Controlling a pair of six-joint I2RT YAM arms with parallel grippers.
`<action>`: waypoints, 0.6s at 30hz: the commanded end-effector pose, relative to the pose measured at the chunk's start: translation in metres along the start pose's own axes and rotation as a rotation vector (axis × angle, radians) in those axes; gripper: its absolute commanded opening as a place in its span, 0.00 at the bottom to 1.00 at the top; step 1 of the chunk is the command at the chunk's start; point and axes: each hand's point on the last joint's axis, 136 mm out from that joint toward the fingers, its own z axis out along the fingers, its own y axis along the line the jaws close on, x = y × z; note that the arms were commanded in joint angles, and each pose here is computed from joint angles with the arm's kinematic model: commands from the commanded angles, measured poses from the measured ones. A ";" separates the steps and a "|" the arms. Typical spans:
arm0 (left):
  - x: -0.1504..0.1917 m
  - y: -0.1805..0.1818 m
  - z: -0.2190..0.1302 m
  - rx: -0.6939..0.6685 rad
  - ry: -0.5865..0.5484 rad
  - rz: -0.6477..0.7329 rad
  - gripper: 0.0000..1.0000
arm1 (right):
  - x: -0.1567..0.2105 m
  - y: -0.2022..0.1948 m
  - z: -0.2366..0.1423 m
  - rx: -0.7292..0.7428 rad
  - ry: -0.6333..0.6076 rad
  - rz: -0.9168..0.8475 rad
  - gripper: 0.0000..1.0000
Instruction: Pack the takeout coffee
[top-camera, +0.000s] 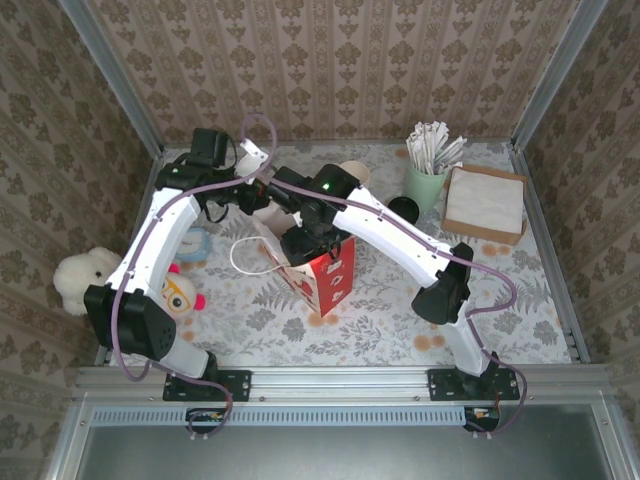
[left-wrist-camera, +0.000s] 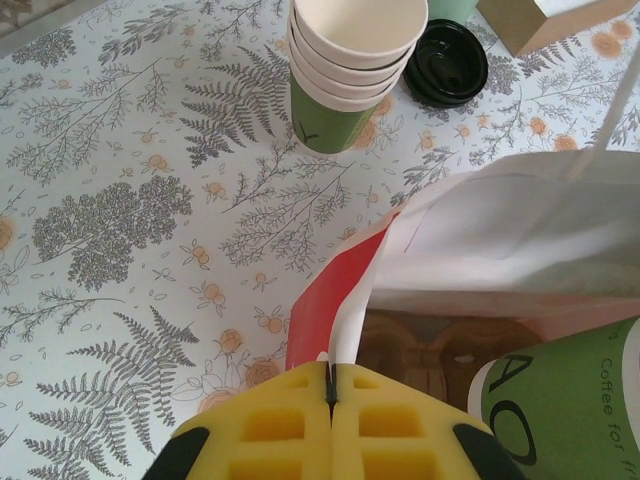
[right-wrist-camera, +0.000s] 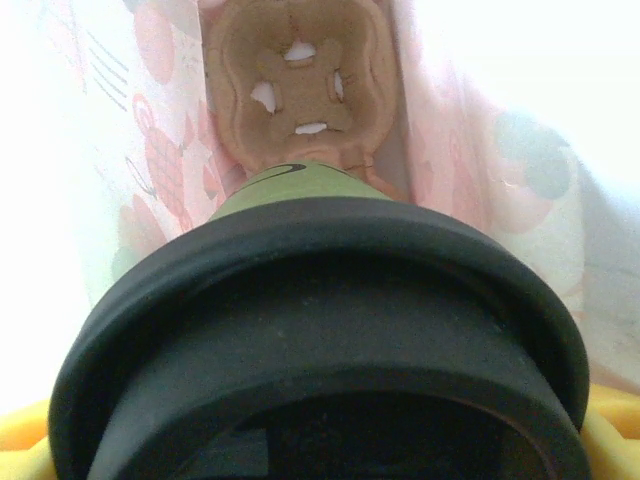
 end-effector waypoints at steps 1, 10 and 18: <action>-0.007 0.000 -0.020 -0.005 -0.049 0.002 0.14 | 0.009 -0.007 -0.003 -0.016 0.038 0.010 0.67; 0.001 -0.005 -0.108 -0.254 -0.208 -0.469 0.73 | 0.009 -0.009 0.004 -0.013 0.051 0.030 0.67; 0.079 -0.078 -0.144 -0.249 -0.078 -0.745 0.71 | 0.007 -0.013 -0.001 0.009 0.035 0.024 0.67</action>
